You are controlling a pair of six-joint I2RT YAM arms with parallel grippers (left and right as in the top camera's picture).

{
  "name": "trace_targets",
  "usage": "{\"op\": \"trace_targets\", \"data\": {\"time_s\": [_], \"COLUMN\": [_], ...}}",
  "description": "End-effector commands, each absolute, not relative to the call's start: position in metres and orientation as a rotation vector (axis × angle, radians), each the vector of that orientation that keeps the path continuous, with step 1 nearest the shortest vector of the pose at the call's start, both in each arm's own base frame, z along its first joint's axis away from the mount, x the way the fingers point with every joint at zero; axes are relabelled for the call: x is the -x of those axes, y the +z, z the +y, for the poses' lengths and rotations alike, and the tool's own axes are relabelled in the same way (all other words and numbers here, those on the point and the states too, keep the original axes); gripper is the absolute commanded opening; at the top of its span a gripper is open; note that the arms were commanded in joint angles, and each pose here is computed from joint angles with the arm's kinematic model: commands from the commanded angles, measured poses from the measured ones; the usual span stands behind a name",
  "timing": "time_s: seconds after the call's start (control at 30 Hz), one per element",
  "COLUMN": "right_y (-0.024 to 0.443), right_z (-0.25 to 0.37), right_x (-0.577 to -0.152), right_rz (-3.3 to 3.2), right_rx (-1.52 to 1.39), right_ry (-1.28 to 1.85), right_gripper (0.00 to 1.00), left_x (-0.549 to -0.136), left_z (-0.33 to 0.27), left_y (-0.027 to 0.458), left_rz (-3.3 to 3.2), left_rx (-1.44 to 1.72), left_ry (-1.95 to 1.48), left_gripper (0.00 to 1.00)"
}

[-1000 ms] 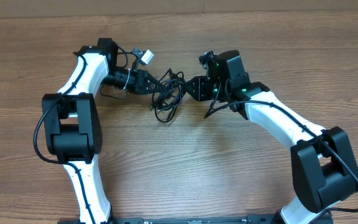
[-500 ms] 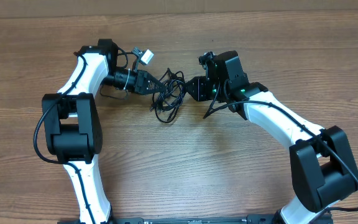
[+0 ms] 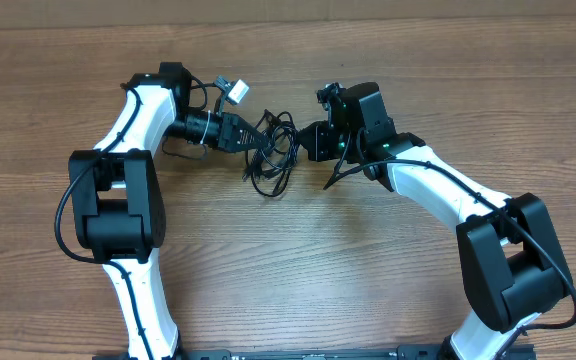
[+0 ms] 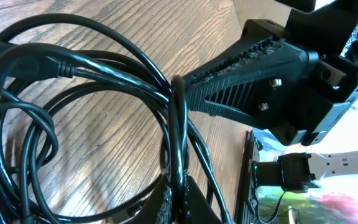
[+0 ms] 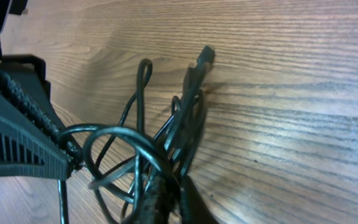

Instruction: Untangle cables

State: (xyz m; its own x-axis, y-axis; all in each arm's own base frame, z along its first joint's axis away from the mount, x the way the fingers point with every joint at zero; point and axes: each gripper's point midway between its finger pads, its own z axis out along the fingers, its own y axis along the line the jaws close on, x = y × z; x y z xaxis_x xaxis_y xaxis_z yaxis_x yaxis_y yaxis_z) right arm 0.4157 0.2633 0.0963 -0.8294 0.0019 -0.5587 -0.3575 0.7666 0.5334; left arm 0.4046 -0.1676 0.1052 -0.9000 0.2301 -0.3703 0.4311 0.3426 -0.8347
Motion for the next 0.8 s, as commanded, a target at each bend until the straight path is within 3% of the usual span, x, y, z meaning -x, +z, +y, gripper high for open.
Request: {"op": "trace_targets", "data": {"time_s": [0.0, 0.2, 0.3, 0.63, 0.67, 0.77], "right_y": [0.102, 0.121, 0.129, 0.123, 0.119, 0.105], "right_z": [0.266, 0.259, 0.262, 0.271, 0.269, 0.25], "right_x": [-0.423, -0.426, -0.416, -0.377, -0.376, -0.387], "right_rz": [2.389, 2.358, 2.364, 2.482, 2.504, 2.554], "right_rx": [0.272, 0.232, 0.244, 0.291, 0.269, 0.18], "right_ry": [0.86, 0.981, 1.106, 1.302, 1.289, 1.148], "right_gripper": [0.04, 0.04, 0.04, 0.04, 0.04, 0.04], "left_x": [-0.402, -0.403, -0.405, -0.412, -0.412, -0.412], "left_z": [-0.172, -0.171, -0.169, -0.164, -0.164, -0.164], "left_y": [0.117, 0.114, 0.11, 0.098, 0.097, 0.097], "left_rz": [2.358, 2.373, 2.388, 2.488, 2.489, 2.489], "left_rx": [-0.642, -0.65, -0.663, -0.597, -0.596, -0.597], "left_ry": [-1.604, -1.58, -1.544, -1.462, -1.462, -1.462], "left_gripper": [0.06, 0.06, 0.11, 0.39, 0.48, 0.55]}}
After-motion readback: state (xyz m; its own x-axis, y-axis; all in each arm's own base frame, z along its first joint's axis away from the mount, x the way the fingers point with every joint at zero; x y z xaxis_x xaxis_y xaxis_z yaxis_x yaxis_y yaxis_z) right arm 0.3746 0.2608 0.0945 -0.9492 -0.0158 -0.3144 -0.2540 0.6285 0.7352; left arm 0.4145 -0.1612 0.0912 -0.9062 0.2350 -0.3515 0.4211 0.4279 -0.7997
